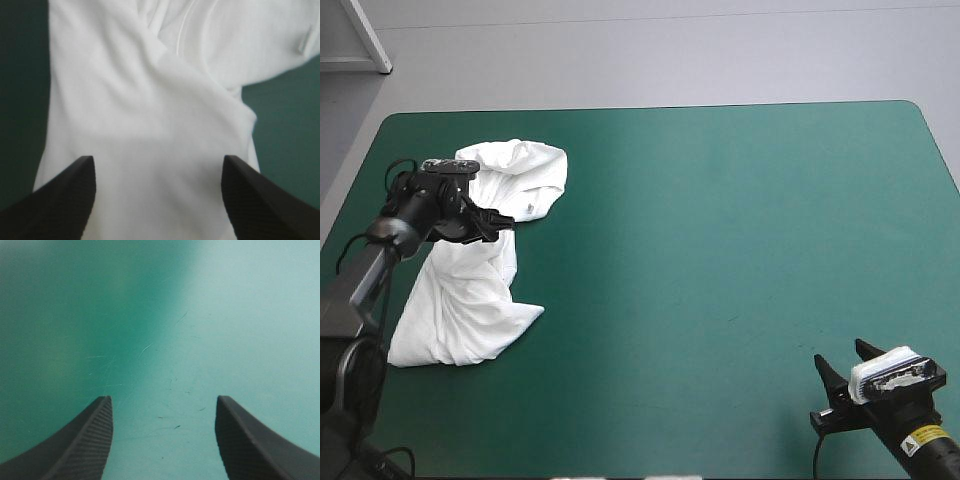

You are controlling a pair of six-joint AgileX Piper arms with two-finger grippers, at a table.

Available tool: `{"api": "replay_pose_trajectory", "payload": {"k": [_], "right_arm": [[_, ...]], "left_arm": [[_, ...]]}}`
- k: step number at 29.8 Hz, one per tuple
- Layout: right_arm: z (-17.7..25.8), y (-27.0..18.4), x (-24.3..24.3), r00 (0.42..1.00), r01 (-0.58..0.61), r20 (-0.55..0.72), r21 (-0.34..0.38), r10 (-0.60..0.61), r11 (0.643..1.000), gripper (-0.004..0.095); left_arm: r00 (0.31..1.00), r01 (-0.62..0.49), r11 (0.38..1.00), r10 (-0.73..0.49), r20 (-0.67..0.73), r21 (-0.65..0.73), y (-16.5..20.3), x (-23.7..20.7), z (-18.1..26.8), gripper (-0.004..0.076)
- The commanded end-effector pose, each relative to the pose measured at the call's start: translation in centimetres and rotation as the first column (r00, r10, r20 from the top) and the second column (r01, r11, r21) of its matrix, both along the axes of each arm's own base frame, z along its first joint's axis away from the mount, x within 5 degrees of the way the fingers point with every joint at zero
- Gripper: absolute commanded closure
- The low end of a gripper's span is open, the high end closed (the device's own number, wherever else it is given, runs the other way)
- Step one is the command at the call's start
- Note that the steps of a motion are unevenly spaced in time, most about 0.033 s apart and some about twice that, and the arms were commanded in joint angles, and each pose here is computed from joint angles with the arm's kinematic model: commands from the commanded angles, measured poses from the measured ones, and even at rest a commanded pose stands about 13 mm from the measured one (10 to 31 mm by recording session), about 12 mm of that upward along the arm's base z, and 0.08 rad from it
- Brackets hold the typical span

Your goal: Fold the cloth

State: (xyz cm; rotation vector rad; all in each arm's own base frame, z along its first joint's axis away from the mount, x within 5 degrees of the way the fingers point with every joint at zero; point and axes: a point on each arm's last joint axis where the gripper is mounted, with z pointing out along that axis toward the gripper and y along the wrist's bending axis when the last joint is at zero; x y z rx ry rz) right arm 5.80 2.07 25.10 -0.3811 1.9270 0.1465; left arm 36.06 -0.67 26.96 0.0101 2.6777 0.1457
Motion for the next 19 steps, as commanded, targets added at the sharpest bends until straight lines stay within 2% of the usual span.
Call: {"api": "replay_pose_trajectory", "payload": {"k": [1,7,9,11,16,19], "right_arm": [[1.5,0.0,0.3,0.997,0.011,0.074,0.022,-0.013,1.0,0.0333],[1.5,0.0,0.3,0.997,0.012,0.074,0.019,-0.013,1.0,0.0333],[1.5,0.0,0.3,0.997,0.012,0.076,0.02,-0.013,1.0,0.0333],[1.6,0.0,0.4,0.997,0.013,0.081,0.021,-0.014,1.0,0.0333],[1.7,0.0,0.4,0.996,0.014,0.09,0.021,-0.016,1.0,0.0333],[1.7,0.0,0.4,0.996,0.014,0.09,0.021,-0.016,1.0,0.0333]], "left_arm": [[1.0,0.01,1.0,-0.01,0.007,-0.01,-0.2,3.3,0.5,0.019],[0.989,0.061,0.99,-0.077,-0.126,-0.125,-1.6,6.5,-2.9,0.0195],[0.983,0.061,0.988,-0.085,-0.166,-0.143,-1.8,6.9,-4.1,0.023],[0.977,0.059,0.989,-0.085,-0.197,-0.136,-1.7,7.1,-5.3,0.0336],[0.973,0.071,0.993,-0.09,-0.212,-0.093,-1.4,7.6,-6.7,0.073],[0.988,0.072,0.991,-0.086,-0.127,-0.115,-1.7,8.2,-6.0,0.073]]}}
